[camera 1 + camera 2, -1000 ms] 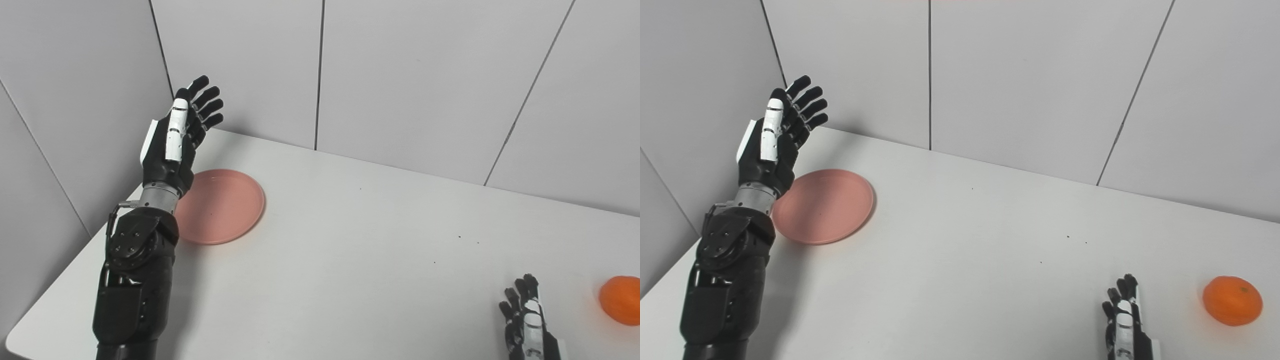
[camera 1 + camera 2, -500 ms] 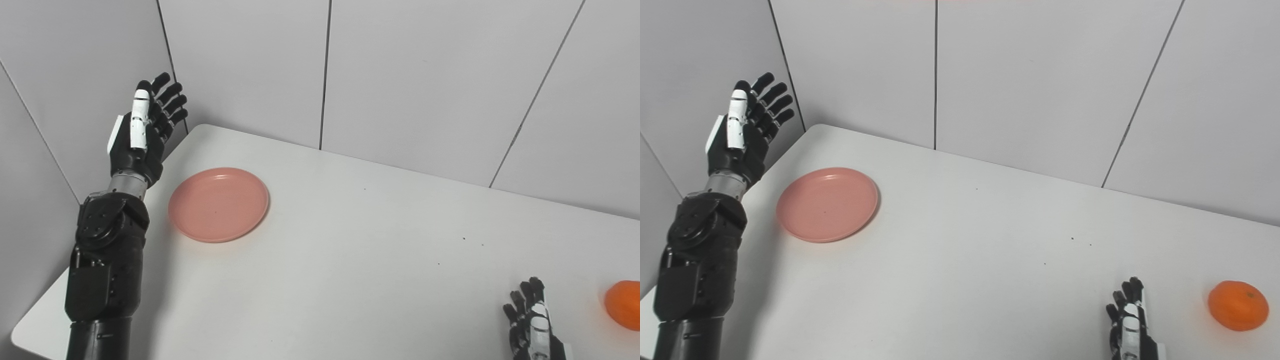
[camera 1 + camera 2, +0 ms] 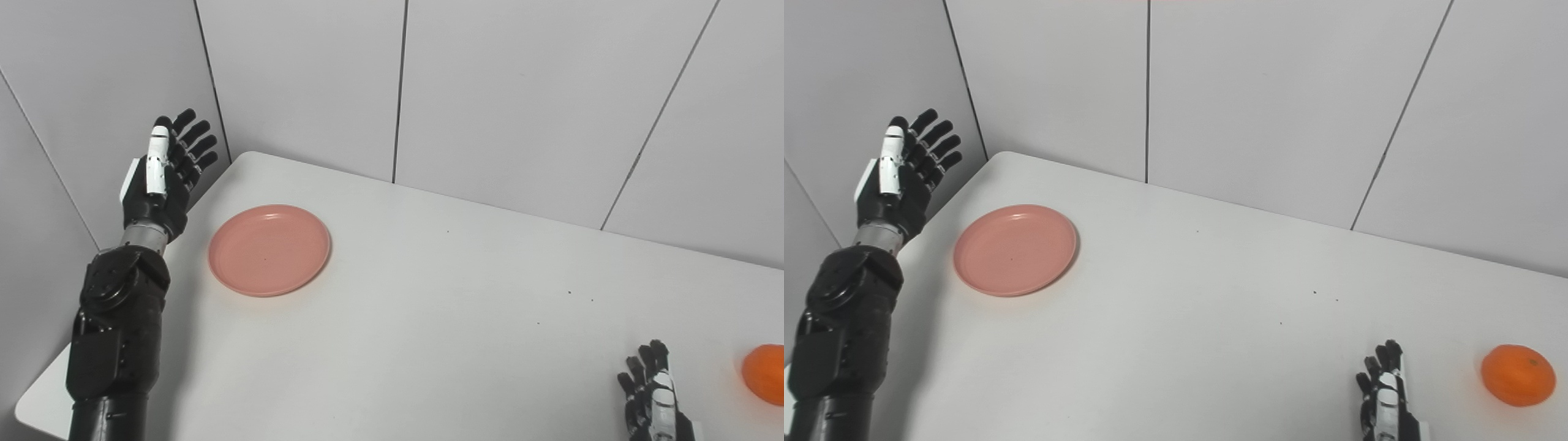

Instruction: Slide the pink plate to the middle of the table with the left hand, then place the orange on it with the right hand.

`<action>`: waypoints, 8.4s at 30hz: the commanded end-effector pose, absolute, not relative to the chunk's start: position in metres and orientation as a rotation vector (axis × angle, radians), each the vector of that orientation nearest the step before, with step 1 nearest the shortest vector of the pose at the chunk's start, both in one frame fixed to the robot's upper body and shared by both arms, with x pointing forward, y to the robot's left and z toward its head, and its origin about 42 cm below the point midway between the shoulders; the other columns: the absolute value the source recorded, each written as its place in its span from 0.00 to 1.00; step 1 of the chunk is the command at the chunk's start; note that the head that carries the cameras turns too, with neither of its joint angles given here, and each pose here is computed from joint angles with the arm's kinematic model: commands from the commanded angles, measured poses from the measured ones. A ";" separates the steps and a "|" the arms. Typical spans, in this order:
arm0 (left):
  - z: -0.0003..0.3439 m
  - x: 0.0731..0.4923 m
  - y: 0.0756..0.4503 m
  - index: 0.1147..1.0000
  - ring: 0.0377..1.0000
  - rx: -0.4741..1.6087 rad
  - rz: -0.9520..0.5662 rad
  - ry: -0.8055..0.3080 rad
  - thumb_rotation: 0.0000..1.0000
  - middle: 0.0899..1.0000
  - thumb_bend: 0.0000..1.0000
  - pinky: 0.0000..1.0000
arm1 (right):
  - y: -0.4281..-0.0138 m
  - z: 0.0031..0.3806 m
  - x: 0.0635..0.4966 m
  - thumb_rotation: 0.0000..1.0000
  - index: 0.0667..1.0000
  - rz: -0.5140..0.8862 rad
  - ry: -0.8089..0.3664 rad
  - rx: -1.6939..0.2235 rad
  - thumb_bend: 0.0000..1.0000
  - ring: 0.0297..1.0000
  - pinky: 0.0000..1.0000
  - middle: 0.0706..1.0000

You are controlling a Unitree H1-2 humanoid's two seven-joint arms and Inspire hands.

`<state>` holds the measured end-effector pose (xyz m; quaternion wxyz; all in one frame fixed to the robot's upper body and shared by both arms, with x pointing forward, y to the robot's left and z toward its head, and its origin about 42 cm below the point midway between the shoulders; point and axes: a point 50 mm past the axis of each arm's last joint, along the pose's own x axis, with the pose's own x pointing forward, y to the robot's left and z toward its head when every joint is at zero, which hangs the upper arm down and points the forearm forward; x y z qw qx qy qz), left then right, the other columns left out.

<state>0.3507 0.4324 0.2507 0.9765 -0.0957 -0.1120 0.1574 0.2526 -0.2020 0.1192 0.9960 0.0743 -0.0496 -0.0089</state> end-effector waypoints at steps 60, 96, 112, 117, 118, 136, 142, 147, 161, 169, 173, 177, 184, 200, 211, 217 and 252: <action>0.193 0.351 0.441 0.94 0.97 -0.253 0.332 -0.172 1.00 0.96 0.31 1.00 | -0.212 0.125 0.255 1.00 1.00 -0.020 -0.173 0.145 0.16 0.98 0.97 1.00; 0.157 0.367 0.431 0.88 0.90 -0.277 0.256 -0.034 1.00 0.90 0.32 0.92 | -0.210 0.126 0.255 1.00 0.99 -0.027 -0.155 0.151 0.18 0.97 0.98 0.99; 0.155 0.377 0.398 0.85 0.86 -0.338 0.139 0.006 1.00 0.86 0.36 0.86 | -0.207 0.129 0.255 1.00 1.00 -0.015 -0.157 0.146 0.18 0.97 1.00 0.99; 0.156 0.379 0.388 0.86 0.85 -0.341 0.114 0.011 1.00 0.87 0.35 0.85 | -0.206 0.128 0.256 1.00 1.00 -0.012 -0.162 0.147 0.18 0.98 1.00 1.00; 0.156 0.379 0.386 0.86 0.86 -0.341 0.110 0.012 1.00 0.87 0.36 0.85 | -0.206 0.128 0.256 1.00 1.00 -0.010 -0.166 0.140 0.17 0.98 1.00 1.00; 0.155 0.389 0.332 0.83 0.85 -0.358 0.019 0.046 1.00 0.85 0.33 0.84 | -0.202 0.132 0.255 1.00 1.00 -0.020 -0.159 0.151 0.17 0.98 1.00 1.00; 0.154 0.390 0.319 0.84 0.86 -0.359 -0.006 0.063 1.00 0.86 0.33 0.85 | -0.201 0.133 0.254 1.00 1.00 -0.022 -0.162 0.145 0.17 0.98 1.00 1.00; 0.154 0.390 0.303 0.84 0.85 -0.346 -0.039 0.081 1.00 0.86 0.32 0.85 | -0.200 0.135 0.254 1.00 1.00 -0.020 -0.167 0.149 0.16 0.98 1.00 1.00; 0.150 0.388 0.271 0.85 0.86 -0.368 -0.118 0.104 1.00 0.87 0.34 0.87 | -0.198 0.136 0.254 1.00 1.00 -0.028 -0.167 0.133 0.16 0.97 0.99 0.99; 0.147 0.388 0.248 0.85 0.87 -0.379 -0.158 0.119 1.00 0.87 0.33 0.87 | -0.199 0.136 0.255 1.00 0.97 -0.063 -0.170 0.142 0.21 0.95 0.94 0.96; 0.148 0.388 0.238 0.84 0.86 -0.391 -0.162 0.129 1.00 0.86 0.34 0.86 | -0.197 0.137 0.254 1.00 0.96 -0.068 -0.174 0.143 0.23 0.94 0.93 0.96; 0.145 0.389 0.232 0.84 0.86 -0.413 -0.167 0.137 1.00 0.86 0.35 0.85 | -0.195 0.138 0.254 1.00 0.96 -0.070 -0.167 0.136 0.21 0.95 0.93 0.96; 0.140 0.384 0.215 0.84 0.85 -0.426 -0.180 0.153 1.00 0.86 0.35 0.85 | -0.190 0.140 0.255 1.00 0.96 -0.064 -0.158 0.129 0.21 0.94 0.93 0.95; 0.143 0.368 0.175 0.85 0.85 -0.446 -0.234 0.172 1.00 0.86 0.36 0.85 | -0.176 0.145 0.259 1.00 0.96 -0.058 -0.155 0.118 0.26 0.94 0.95 0.95; 0.144 0.342 0.141 0.87 0.88 -0.425 -0.335 0.186 1.00 0.89 0.36 0.88 | -0.170 0.151 0.262 1.00 0.94 -0.070 -0.157 0.108 0.27 0.93 0.93 0.94; 0.140 0.326 0.132 0.87 0.87 -0.436 -0.349 0.195 1.00 0.88 0.36 0.88 | -0.170 0.153 0.265 1.00 0.94 -0.085 -0.157 0.118 0.28 0.92 0.92 0.94; 0.128 0.325 0.168 0.88 0.88 -0.414 -0.283 0.173 1.00 0.89 0.36 0.89 | -0.229 0.252 0.279 0.98 0.86 -0.192 -0.344 -0.514 0.53 0.84 0.80 0.85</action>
